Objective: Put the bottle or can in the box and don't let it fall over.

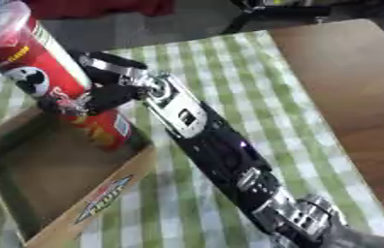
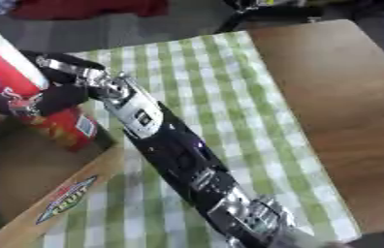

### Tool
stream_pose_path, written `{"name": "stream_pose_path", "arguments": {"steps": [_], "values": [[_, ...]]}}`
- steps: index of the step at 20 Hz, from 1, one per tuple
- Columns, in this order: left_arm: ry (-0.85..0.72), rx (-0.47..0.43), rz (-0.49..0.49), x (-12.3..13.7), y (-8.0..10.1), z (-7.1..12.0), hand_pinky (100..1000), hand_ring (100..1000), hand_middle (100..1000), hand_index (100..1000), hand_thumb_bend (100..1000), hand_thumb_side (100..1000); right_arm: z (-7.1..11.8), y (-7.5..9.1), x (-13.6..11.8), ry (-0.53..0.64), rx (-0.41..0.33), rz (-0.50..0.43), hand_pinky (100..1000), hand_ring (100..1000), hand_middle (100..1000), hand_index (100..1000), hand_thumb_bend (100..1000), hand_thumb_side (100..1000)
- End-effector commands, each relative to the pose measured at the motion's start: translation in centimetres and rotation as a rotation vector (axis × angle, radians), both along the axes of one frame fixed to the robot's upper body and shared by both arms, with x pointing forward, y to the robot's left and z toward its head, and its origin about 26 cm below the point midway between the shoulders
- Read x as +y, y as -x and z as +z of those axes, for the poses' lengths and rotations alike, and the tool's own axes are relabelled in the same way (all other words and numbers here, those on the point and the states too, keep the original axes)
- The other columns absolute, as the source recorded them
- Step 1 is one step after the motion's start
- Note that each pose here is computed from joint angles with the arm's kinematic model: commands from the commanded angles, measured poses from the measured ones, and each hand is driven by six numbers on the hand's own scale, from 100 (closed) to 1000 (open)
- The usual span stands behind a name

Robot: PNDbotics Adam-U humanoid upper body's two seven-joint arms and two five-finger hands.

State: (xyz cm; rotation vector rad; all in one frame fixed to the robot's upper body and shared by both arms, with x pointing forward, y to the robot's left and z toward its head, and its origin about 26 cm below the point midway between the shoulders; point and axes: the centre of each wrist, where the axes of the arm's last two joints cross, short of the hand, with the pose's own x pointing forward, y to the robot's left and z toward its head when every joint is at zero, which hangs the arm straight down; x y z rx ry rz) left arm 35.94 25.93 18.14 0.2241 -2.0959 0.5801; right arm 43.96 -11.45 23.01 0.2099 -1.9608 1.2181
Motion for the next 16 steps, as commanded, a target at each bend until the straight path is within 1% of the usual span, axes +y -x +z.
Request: {"name": "stream_pose_path", "arguments": {"steps": [1, 3, 4, 5, 6, 7, 8, 9, 10, 11, 13, 16], "values": [[-0.018, -0.027, -0.002, 0.19, 0.10, 0.87, 693, 1000, 971, 784, 100, 699, 2.33, 0.35, 0.12, -0.013, -0.076, 0.019, 1000, 1000, 1000, 1000, 100, 470], [-0.019, -0.026, -0.004, 0.15, 0.08, 0.84, 693, 1000, 971, 785, 100, 697, 2.53, 0.34, 0.16, -0.005, -0.081, 0.033, 1000, 1000, 1000, 1000, 100, 454], [-0.019, -0.026, -0.005, 0.13, 0.08, 0.84, 694, 1000, 971, 785, 100, 690, 2.64, 0.33, 0.13, -0.003, -0.079, 0.037, 1000, 1000, 1000, 1000, 100, 388], [-0.019, -0.027, -0.005, 0.12, 0.08, 0.84, 694, 1000, 970, 785, 100, 687, 2.68, 0.25, -0.05, -0.006, -0.068, 0.020, 1000, 1000, 1000, 1000, 100, 294], [-0.019, -0.028, -0.005, 0.11, 0.07, 0.84, 694, 1000, 970, 785, 100, 688, 2.60, 0.16, -0.14, -0.008, -0.049, 0.000, 1000, 1000, 1000, 1000, 100, 231], [-0.019, -0.028, -0.005, 0.10, 0.07, 0.84, 694, 1000, 970, 785, 100, 689, 2.48, 0.08, -0.17, -0.011, -0.022, -0.020, 1000, 1000, 1000, 1000, 100, 219], [-0.018, -0.029, -0.005, 0.11, 0.08, 0.84, 694, 1000, 970, 785, 100, 690, 2.52, 0.10, -0.15, -0.011, -0.008, -0.032, 1000, 1000, 1000, 1000, 100, 223], [-0.017, -0.030, -0.004, 0.11, 0.08, 0.84, 695, 1000, 969, 783, 100, 691, 2.66, 0.20, -0.14, -0.012, -0.008, -0.037, 1000, 1000, 1000, 1000, 100, 246], [-0.016, -0.031, -0.003, 0.11, 0.08, 0.84, 695, 1000, 967, 783, 100, 692, 2.78, 0.29, -0.11, -0.012, -0.013, -0.037, 1000, 1000, 1000, 1000, 100, 338], [-0.015, -0.032, -0.004, 0.07, 0.08, 0.85, 694, 1000, 967, 783, 100, 692, 2.93, 0.44, 0.03, -0.009, -0.022, -0.020, 1000, 1000, 1000, 1000, 100, 470], [-0.015, -0.032, -0.006, 0.02, 0.07, 0.84, 694, 1000, 967, 783, 100, 693, 2.94, 0.48, -0.02, 0.005, -0.019, 0.017, 1000, 1000, 1000, 1000, 100, 470], [-0.017, -0.031, -0.006, 0.05, 0.06, 0.80, 693, 1000, 966, 782, 100, 693, 2.87, 0.40, -0.23, 0.032, -0.011, 0.034, 1000, 1000, 1000, 1000, 100, 470]]}}
